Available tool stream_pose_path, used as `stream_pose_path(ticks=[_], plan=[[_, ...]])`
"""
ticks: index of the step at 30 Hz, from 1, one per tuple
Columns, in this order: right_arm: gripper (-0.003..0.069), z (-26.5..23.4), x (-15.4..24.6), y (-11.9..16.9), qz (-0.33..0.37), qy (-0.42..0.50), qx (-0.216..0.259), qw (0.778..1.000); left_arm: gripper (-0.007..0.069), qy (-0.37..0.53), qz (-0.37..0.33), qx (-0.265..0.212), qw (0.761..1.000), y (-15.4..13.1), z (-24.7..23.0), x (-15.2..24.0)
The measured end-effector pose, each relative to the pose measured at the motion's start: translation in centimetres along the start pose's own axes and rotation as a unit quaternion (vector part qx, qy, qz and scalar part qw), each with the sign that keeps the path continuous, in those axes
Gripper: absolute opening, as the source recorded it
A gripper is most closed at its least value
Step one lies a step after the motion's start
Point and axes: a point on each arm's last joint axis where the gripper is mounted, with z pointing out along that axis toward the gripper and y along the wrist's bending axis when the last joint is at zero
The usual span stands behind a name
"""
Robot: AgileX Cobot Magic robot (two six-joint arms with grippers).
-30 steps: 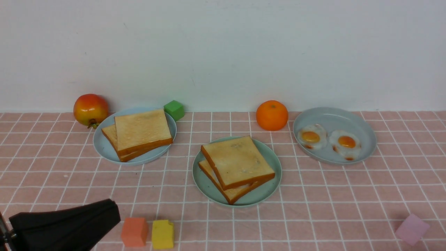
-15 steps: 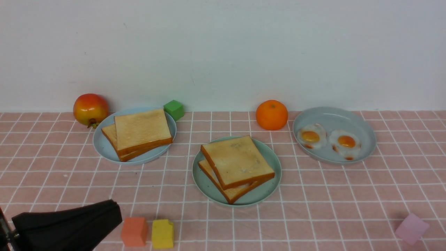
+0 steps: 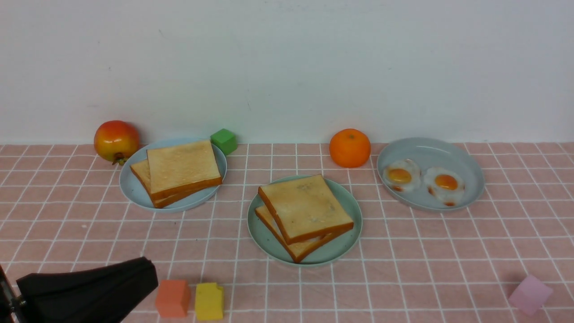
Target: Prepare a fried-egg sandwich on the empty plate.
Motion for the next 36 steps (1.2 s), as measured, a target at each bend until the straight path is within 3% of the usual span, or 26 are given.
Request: stream_pose_path(ticks=[18,21,24,25,28,30,33,36], plan=[[0.0008,0.0,0.0,0.0,0.001,0.0,-0.001,1.0,0.0027,-0.003,0.0,-0.009,1.0,0.2,0.0,-0.1],[0.001,0.0,0.0,0.0,0.001,0.0,-0.001,1.0,-0.0013,-0.023,-0.002,-0.062,0.998,1.3,-0.8,-0.1],[0.0013,0.0,0.0,0.0,0.0,0.0,-0.001,1.0,-0.0013,-0.053,-0.002,-0.174,0.983,3.0,-3.0,1.1],[0.0013,0.0,0.0,0.0,0.0,0.0,-0.001,1.0,-0.0013,-0.051,-0.003,-0.174,0.983,3.0,-3.0,1.1],[0.0016,0.0,0.0,0.0,0.0,0.0,-0.001,1.0,-0.0013,-0.061,-0.01,-0.295,0.954,4.1,-5.4,4.1],[0.0018,0.0,0.0,0.0,0.0,0.0,-0.001,1.0,-0.0013,-0.058,-0.021,-0.34,0.938,4.4,-6.1,6.1],[0.002,0.0,0.0,0.0,0.0,0.0,-0.001,1.0,-0.0013,-0.006,-0.073,-0.393,0.917,5.4,-6.3,9.9],[0.0022,0.0,0.0,0.0,0.001,0.0,-0.002,1.0,-0.0013,0.037,-0.125,-0.408,0.904,5.6,-6.3,11.9]])
